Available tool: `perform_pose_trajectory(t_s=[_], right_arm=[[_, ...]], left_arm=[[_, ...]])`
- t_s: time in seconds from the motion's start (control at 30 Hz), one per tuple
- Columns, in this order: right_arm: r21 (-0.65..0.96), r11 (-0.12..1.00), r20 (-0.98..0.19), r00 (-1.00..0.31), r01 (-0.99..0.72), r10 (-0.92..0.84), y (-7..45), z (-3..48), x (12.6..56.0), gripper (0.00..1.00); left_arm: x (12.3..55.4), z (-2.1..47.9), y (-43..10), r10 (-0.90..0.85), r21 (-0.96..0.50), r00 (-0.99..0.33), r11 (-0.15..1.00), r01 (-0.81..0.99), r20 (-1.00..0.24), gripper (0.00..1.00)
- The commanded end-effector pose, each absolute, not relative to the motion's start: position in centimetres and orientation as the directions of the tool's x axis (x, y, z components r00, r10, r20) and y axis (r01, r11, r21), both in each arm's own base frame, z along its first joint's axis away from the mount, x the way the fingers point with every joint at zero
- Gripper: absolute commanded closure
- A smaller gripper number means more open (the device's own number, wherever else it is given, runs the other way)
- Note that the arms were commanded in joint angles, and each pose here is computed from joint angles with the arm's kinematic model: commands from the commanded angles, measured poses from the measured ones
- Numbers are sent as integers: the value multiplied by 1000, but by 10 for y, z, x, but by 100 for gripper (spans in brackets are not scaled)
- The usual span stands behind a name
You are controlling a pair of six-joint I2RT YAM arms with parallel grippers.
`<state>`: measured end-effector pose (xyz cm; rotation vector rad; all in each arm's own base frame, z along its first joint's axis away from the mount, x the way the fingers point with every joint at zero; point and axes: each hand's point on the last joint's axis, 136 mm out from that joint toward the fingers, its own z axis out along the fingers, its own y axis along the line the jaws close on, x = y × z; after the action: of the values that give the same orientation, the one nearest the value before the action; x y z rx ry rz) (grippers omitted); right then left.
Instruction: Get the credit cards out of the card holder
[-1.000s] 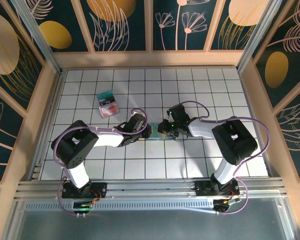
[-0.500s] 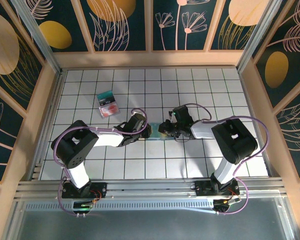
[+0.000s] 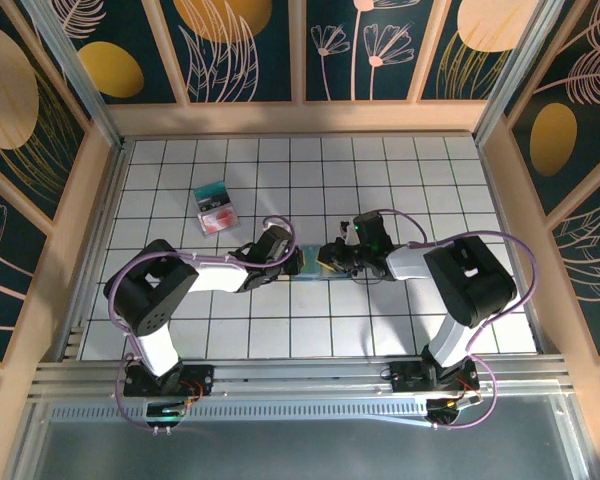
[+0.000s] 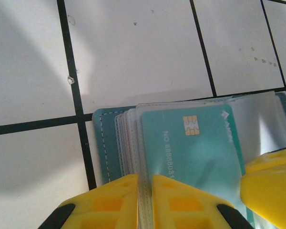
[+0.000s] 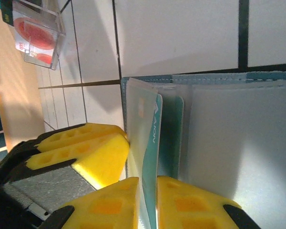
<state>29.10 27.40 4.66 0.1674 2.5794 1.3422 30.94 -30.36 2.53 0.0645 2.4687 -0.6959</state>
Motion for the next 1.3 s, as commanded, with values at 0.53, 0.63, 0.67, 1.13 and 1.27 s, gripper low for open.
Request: perform_pose_trajectory(t_s=[0.53,0.63,0.67,1.13,1.27], right_arm=[[912,408,-139,-964,-36,227,275,65,293,84],[917,398,-137,-961,-32,239,270,67,293,84],[917,398,-139,-960,-32,242,268,68,294,84],[907,422,-144,-950,-15,276,252,67,294,91],[891,455,-146,-947,1,287,245,62,295,95]], left_arm=[[298,17,-302,-98,-451,-862,878,160,-497,69],[299,18,-301,-100,-445,-859,882,158,-502,66],[300,19,-301,-101,-444,-858,882,157,-504,66],[299,14,-299,-102,-437,-863,888,146,-496,70],[300,13,-298,-105,-434,-862,890,142,-496,70]])
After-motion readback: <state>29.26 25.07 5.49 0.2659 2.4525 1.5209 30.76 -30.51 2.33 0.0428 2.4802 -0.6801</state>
